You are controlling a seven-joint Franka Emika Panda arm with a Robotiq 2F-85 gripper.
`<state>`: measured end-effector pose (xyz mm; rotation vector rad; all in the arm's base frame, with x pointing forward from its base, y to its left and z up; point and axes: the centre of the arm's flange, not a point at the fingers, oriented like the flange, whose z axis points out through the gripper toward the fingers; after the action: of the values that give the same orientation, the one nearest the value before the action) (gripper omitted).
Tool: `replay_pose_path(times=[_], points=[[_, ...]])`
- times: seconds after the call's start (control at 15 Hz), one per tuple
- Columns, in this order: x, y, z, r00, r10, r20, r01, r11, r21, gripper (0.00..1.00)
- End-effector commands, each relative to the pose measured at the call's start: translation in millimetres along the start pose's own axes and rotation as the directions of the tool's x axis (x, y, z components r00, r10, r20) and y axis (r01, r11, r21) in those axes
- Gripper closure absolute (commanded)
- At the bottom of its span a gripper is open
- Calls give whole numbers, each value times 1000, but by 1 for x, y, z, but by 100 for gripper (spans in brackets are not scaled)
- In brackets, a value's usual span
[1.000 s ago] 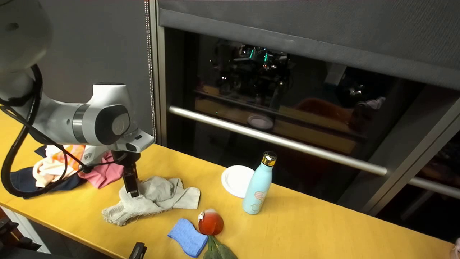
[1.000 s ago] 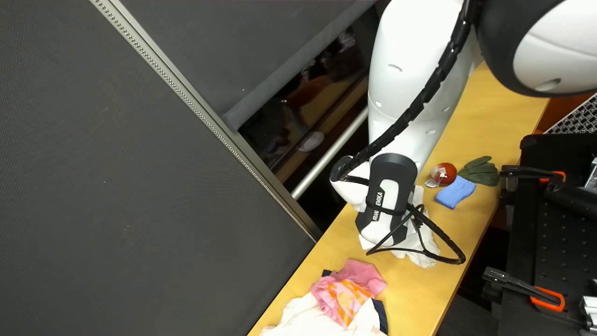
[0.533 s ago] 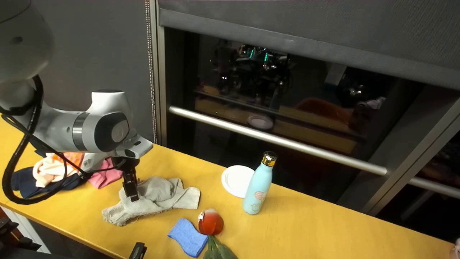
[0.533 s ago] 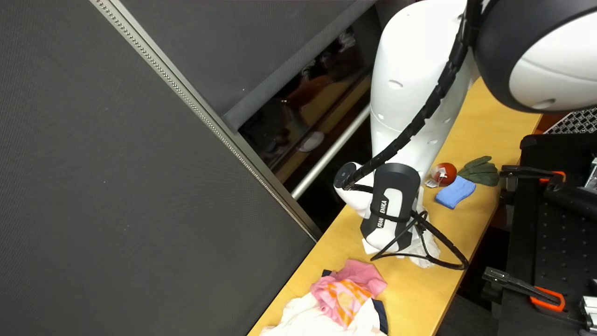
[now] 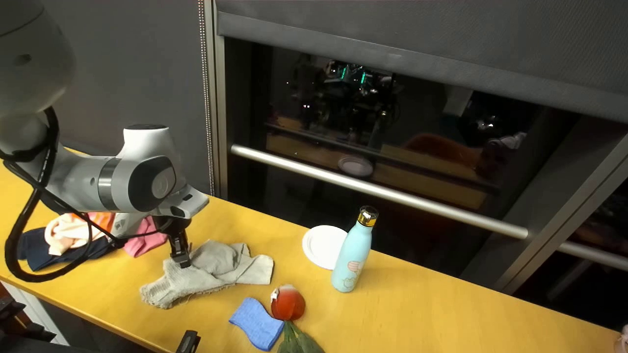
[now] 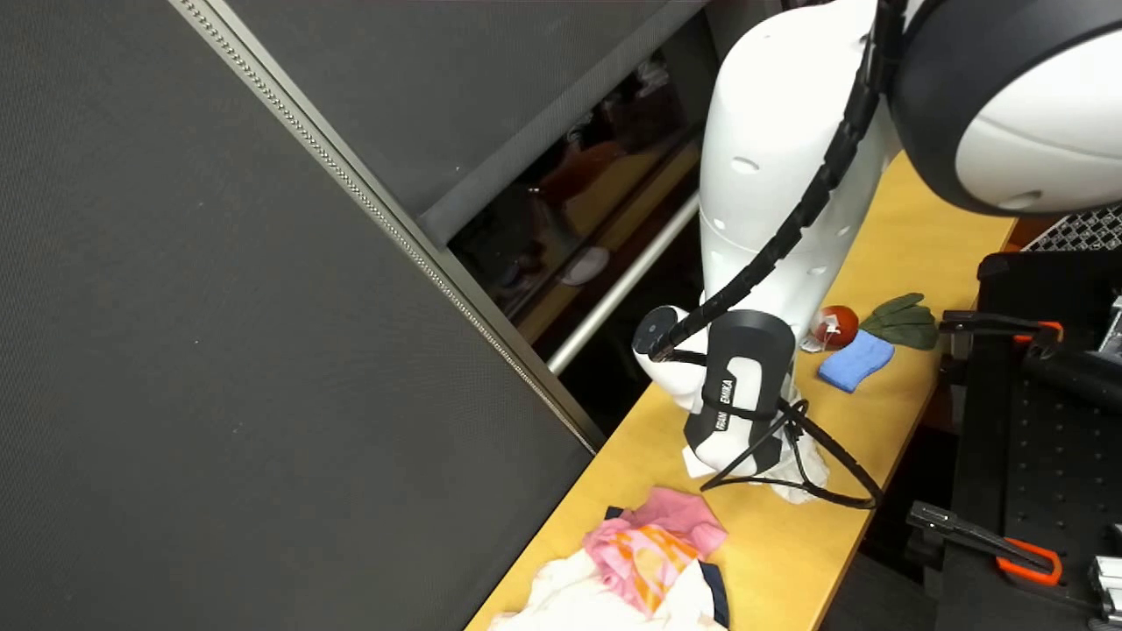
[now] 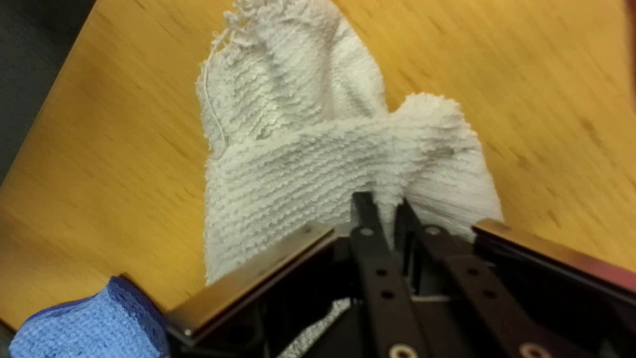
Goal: Unfold the white towel and then fold it again
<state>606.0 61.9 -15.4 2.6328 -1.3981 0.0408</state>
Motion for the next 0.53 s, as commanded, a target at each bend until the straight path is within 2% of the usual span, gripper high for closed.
replay_pose_path(times=[0.0, 0.47], points=[[8, 8, -24, 999, 38, -18, -38, 999, 38, 100], [62, 4, -67, 988, 144, -57, -138, 986, 94, 99]])
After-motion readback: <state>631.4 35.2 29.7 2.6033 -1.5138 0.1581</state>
